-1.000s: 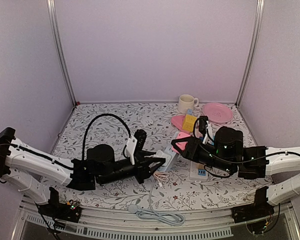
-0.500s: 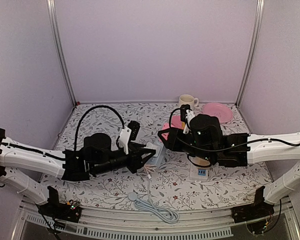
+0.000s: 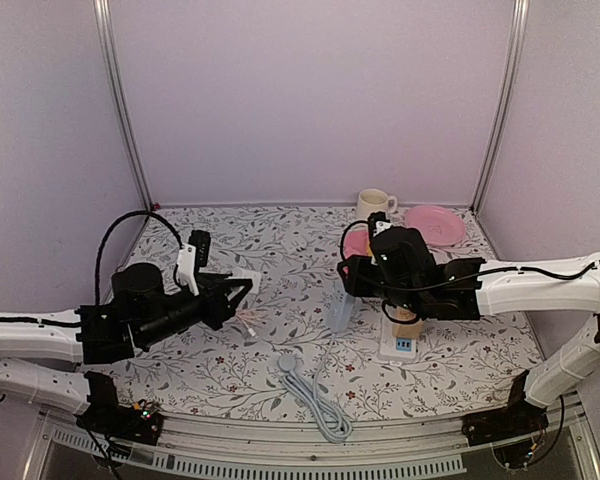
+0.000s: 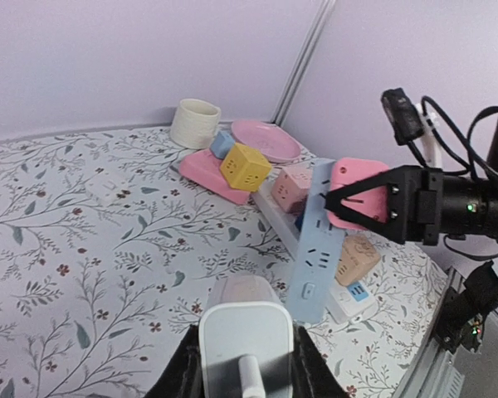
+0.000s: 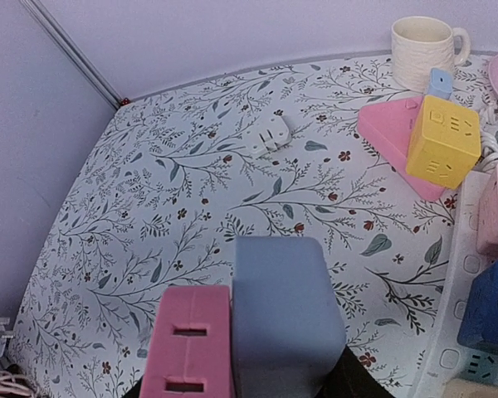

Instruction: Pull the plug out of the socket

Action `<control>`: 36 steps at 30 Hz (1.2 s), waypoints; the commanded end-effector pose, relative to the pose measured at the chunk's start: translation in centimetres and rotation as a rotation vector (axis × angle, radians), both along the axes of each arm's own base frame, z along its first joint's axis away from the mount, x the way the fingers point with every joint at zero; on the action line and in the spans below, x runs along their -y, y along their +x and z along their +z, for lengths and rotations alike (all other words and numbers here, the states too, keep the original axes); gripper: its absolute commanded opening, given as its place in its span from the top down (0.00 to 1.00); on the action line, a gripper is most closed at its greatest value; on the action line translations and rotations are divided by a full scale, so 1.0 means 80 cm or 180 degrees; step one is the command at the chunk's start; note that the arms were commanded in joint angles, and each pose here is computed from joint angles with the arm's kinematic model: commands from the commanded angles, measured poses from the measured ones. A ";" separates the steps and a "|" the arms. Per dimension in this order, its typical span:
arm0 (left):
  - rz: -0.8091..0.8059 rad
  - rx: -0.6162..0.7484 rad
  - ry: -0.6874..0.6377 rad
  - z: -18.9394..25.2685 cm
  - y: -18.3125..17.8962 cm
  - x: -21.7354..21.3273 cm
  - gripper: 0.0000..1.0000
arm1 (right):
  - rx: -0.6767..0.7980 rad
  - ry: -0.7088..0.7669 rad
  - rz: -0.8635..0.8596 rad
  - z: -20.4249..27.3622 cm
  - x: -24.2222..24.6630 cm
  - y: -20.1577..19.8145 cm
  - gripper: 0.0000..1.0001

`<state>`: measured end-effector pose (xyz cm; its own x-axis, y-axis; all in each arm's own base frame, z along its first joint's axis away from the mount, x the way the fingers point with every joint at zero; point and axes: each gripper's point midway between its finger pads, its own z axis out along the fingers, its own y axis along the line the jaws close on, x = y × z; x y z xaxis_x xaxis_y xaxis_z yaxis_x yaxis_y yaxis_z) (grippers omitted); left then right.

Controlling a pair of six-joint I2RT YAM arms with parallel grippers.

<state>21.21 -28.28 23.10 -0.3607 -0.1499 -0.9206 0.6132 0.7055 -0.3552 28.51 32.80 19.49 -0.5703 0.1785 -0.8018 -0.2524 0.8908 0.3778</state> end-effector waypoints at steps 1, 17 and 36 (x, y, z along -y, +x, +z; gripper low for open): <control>0.0577 -0.0213 0.0032 -0.021 0.030 -0.059 0.95 | -0.0002 0.0267 0.0260 0.008 -0.015 -0.014 0.98; 0.1141 -0.1631 -0.0324 -0.174 0.096 -0.166 0.93 | -0.0191 0.0749 0.0693 0.016 -0.038 -0.043 0.97; 0.1689 -0.1637 -0.0141 -0.176 0.089 -0.212 0.03 | -0.0165 0.0953 0.0787 0.034 -0.034 -0.053 0.97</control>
